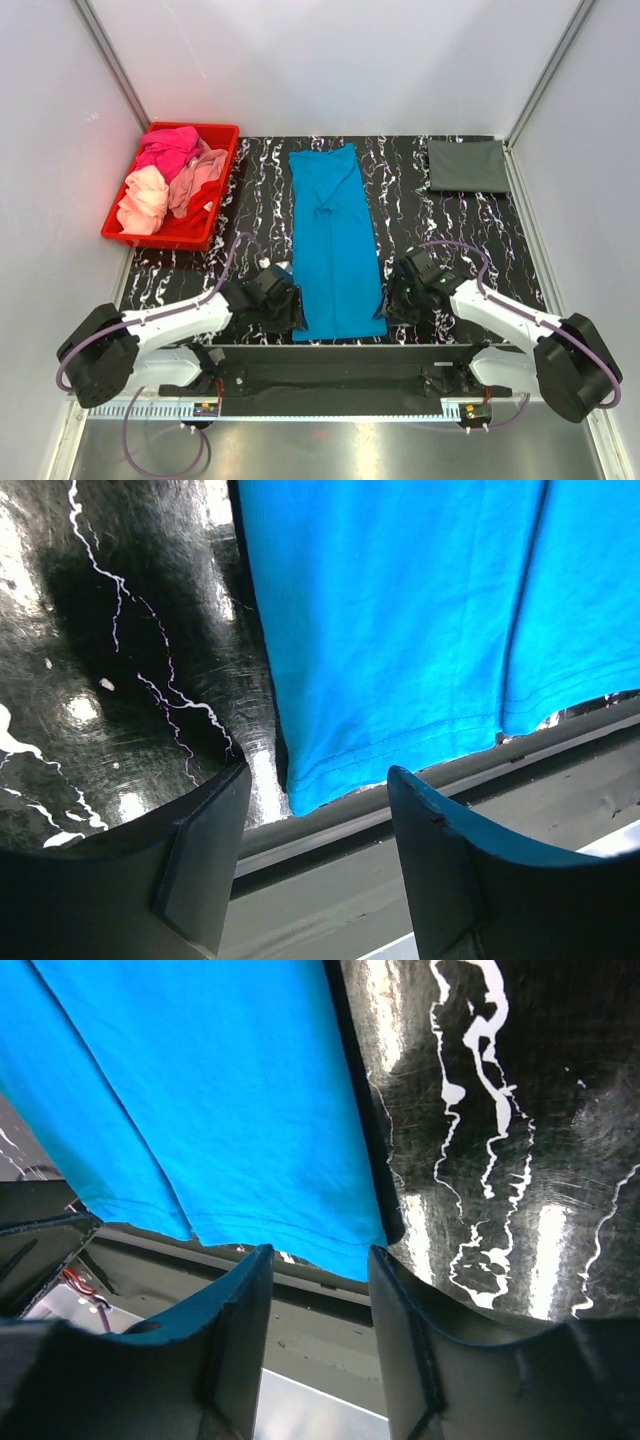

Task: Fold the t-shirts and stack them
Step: Fold the tshirt

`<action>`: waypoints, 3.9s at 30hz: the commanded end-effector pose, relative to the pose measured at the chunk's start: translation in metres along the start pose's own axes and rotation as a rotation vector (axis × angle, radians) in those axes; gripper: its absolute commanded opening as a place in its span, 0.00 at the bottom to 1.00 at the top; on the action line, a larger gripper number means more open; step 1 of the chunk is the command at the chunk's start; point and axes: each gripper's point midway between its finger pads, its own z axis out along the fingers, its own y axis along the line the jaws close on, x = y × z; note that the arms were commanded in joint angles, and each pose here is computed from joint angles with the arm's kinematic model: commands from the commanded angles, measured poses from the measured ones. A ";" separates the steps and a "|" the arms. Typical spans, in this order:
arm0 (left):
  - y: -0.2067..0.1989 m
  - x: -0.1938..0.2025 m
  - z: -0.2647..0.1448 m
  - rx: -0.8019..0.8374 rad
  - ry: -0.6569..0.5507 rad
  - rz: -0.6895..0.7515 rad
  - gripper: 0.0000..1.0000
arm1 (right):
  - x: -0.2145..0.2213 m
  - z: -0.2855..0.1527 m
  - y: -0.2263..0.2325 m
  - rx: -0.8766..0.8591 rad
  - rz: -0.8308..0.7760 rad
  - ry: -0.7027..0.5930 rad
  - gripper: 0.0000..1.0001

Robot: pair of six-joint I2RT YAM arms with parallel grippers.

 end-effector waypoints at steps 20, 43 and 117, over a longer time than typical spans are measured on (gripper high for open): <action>0.051 0.038 0.003 -0.089 0.058 -0.018 0.60 | 0.017 0.010 -0.020 -0.029 0.033 -0.004 0.18; 0.031 0.047 0.014 0.064 0.079 -0.076 0.00 | 0.021 0.002 -0.017 -0.073 0.021 -0.015 0.00; 0.016 -0.354 0.024 0.048 -0.218 -0.049 0.00 | -0.304 0.043 0.095 0.159 -0.411 -0.328 0.00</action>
